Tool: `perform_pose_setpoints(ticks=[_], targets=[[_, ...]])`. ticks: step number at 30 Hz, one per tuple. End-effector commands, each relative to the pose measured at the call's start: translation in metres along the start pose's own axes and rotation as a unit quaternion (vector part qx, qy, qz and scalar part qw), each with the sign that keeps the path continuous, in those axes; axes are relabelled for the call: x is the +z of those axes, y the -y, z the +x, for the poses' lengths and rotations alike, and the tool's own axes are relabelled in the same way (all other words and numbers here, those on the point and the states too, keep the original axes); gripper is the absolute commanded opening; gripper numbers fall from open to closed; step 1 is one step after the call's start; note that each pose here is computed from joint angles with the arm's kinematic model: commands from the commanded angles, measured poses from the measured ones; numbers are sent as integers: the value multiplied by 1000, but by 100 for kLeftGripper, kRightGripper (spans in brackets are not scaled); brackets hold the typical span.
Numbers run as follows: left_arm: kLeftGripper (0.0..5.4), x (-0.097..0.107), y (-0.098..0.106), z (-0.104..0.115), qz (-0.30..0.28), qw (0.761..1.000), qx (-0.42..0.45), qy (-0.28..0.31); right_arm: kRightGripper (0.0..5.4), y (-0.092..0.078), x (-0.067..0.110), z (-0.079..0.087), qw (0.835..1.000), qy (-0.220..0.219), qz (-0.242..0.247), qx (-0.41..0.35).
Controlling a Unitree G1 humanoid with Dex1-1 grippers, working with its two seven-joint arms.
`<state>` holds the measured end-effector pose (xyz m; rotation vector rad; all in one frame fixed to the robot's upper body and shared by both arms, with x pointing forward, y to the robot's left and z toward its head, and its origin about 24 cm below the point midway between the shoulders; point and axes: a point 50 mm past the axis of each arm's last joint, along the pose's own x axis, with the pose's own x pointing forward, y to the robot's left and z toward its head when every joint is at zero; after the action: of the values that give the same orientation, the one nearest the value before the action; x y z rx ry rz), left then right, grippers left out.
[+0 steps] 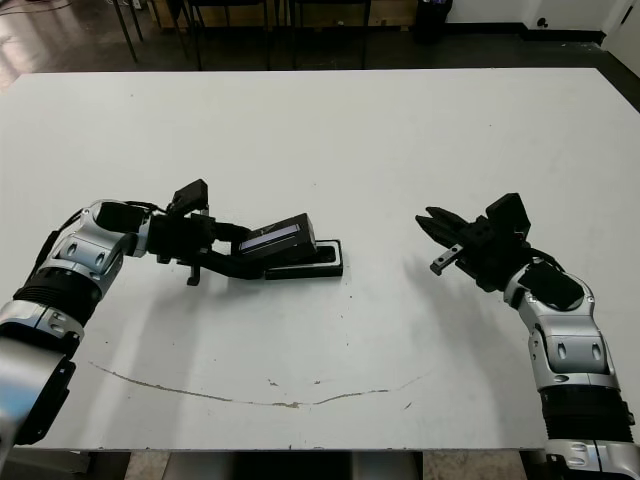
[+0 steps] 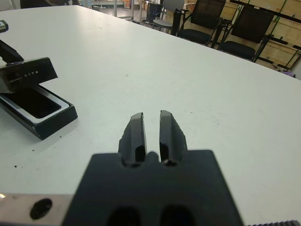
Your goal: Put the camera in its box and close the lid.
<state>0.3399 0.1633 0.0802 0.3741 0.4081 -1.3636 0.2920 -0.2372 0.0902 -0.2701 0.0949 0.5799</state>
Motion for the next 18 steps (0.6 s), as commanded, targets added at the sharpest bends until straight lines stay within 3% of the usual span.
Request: perform_pose_setpoints(ticks=[1, 13, 18], targets=[[126, -2, 0, 1, -18, 1000, -8, -10, 0, 0, -8, -4, 1000, -24, 5, -1], [126, 1, 4, 2, -2, 1000, -25, -12, 0, -1, -9, -4, 1000, -27, 4, -2], [126, 0, 5, 6, 9, 1000, 18, -10, 0, -2, -10, -4, 1000, -30, 8, -2]])
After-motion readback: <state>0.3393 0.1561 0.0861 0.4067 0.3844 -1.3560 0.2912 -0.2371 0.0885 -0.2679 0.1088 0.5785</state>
